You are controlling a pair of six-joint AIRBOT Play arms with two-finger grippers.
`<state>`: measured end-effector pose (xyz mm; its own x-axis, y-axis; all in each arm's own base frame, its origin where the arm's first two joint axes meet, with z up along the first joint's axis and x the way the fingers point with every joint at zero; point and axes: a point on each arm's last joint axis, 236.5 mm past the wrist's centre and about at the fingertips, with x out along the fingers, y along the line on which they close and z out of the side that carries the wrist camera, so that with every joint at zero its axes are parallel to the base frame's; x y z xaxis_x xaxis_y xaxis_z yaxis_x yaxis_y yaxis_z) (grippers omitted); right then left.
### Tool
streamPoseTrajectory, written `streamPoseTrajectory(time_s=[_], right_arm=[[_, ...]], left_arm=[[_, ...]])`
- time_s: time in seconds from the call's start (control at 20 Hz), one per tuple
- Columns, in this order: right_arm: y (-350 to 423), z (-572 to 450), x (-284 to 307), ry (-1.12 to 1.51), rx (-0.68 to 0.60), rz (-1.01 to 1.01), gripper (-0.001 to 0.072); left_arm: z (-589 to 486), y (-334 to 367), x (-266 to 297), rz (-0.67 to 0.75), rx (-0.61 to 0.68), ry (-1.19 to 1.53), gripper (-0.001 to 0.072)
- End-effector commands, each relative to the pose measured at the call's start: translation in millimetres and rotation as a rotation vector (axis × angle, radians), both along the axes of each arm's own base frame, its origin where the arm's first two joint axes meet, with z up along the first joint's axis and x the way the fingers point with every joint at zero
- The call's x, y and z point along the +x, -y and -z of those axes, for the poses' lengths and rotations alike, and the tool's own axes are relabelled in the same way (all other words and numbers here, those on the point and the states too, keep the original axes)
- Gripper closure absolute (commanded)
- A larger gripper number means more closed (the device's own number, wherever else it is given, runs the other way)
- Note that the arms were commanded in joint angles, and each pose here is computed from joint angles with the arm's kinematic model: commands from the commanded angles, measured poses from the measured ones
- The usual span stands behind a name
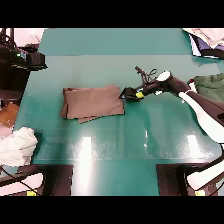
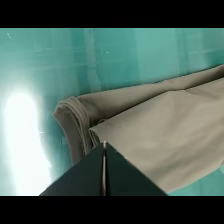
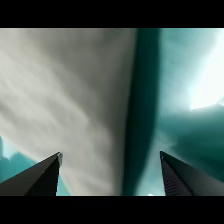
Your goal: Fold the shirts.
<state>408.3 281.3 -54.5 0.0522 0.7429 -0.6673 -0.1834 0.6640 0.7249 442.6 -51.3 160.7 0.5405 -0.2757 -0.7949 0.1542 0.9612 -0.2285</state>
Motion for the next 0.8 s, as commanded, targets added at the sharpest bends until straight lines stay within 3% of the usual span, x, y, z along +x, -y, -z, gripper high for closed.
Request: streamPoseTrajectory(time_s=[0.0,0.05,0.2,0.3,0.35,0.55,0.75], right_arm=[[-39,10,2,-0.026,0.065,-0.005,0.0041],[-54,11,0,-0.036,0.086,-0.026,0.0054],[-97,8,1,-0.012,0.127,-0.074,0.0215],[-114,2,2,0.031,0.136,-0.111,0.0568],[-117,-2,4,0.065,0.142,-0.132,0.0695],[-93,-43,13,0.135,0.151,-0.166,0.0693],[7,-88,42,0.228,0.052,-0.038,0.0693]], left_arm=[[0,2,1,0.005,-0.005,0.006,0.0684],[0,2,1,0.007,-0.004,0.005,0.0684],[1,2,-1,0.009,-0.004,-0.001,0.0684],[3,2,-3,0.014,-0.002,-0.015,0.0684],[4,3,-5,0.017,-0.001,-0.020,0.0684],[8,4,-13,0.043,0.009,-0.051,0.0685],[9,4,-15,0.045,0.008,-0.060,0.0685]])
